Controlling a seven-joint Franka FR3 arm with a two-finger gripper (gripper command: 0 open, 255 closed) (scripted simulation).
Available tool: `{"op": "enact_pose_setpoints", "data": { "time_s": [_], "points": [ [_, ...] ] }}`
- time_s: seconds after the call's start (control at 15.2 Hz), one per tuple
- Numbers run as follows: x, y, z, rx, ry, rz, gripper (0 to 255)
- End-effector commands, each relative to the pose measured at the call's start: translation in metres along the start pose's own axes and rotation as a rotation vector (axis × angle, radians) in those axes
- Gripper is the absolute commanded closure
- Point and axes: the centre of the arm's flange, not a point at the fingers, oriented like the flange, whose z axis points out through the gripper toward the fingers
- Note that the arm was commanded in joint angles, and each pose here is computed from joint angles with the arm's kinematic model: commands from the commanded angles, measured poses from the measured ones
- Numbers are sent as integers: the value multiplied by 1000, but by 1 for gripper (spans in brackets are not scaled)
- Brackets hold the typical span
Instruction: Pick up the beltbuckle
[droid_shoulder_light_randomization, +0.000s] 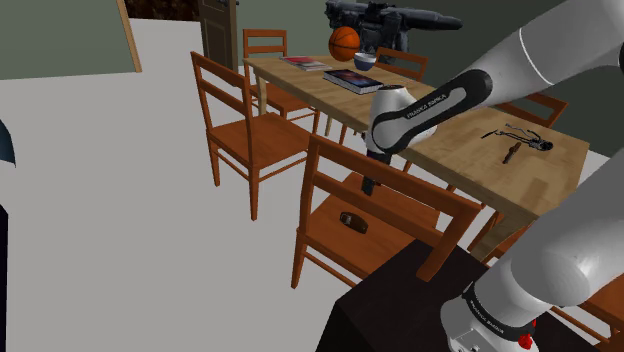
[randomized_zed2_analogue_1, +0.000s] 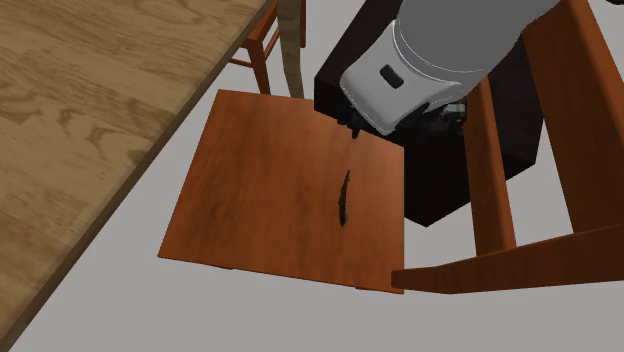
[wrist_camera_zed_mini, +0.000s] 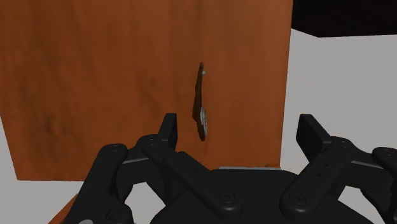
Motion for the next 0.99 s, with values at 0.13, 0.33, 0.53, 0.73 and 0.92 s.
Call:
{"op": "enact_pose_setpoints", "data": {
  "time_s": [0.13, 0.33, 0.53, 0.73, 0.92],
  "points": [
    [24, 11, 46, -6, -20, -30, 0],
    [42, 20, 81, -11, -35, -53, 0],
    [59, 28, 117, -15, -50, -75, 0],
    [76, 36, 153, -20, -66, -97, 0],
    [78, 36, 165, -20, -66, -98, 0]
  ]
}}
